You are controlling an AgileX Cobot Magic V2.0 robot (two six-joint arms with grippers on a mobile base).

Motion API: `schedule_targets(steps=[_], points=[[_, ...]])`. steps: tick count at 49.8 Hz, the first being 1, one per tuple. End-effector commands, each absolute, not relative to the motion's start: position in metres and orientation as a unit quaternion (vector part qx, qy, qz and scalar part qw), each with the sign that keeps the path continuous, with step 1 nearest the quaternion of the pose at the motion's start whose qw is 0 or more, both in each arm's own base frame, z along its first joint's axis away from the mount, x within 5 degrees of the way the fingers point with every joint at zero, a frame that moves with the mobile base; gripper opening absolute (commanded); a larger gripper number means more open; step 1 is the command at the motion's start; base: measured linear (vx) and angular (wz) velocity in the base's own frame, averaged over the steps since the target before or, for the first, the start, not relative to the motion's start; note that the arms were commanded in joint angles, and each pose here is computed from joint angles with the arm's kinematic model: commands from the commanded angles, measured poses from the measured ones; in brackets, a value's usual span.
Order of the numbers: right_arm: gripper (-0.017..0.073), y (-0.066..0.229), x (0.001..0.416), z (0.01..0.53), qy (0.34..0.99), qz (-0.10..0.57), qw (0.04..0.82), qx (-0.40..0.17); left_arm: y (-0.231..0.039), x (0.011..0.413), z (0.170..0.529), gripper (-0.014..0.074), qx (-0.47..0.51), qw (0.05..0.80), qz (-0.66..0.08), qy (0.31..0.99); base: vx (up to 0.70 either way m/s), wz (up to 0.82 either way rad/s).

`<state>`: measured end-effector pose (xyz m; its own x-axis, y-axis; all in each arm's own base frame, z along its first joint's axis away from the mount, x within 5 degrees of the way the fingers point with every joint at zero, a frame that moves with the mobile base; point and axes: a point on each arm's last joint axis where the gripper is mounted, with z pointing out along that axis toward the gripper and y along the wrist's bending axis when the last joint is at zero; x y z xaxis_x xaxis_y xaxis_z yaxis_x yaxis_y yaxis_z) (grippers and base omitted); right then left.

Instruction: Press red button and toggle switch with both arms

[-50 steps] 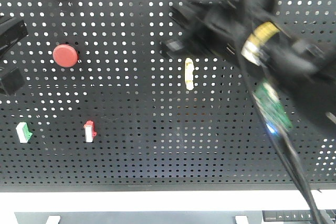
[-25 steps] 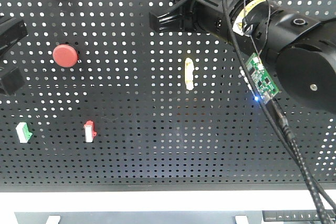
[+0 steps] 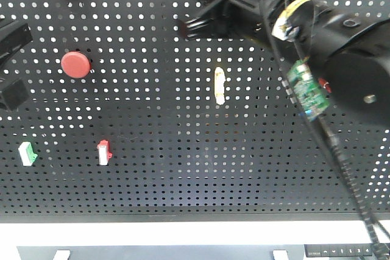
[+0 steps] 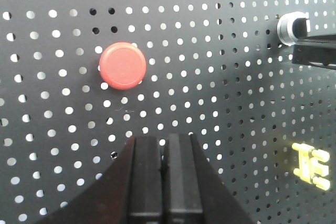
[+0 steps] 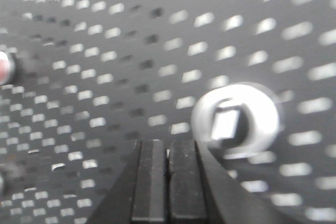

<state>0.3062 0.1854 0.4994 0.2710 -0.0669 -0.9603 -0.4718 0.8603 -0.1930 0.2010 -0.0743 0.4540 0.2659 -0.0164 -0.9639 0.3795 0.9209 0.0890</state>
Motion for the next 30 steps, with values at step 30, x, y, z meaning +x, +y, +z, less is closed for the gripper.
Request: schedule_targets(steps=[30], points=[[-0.0003,0.144,0.267,0.552,0.527,0.120,0.818,-0.194,-0.074,0.193,0.470,0.0001,0.153,0.804,-0.145,0.556,0.00,0.00]])
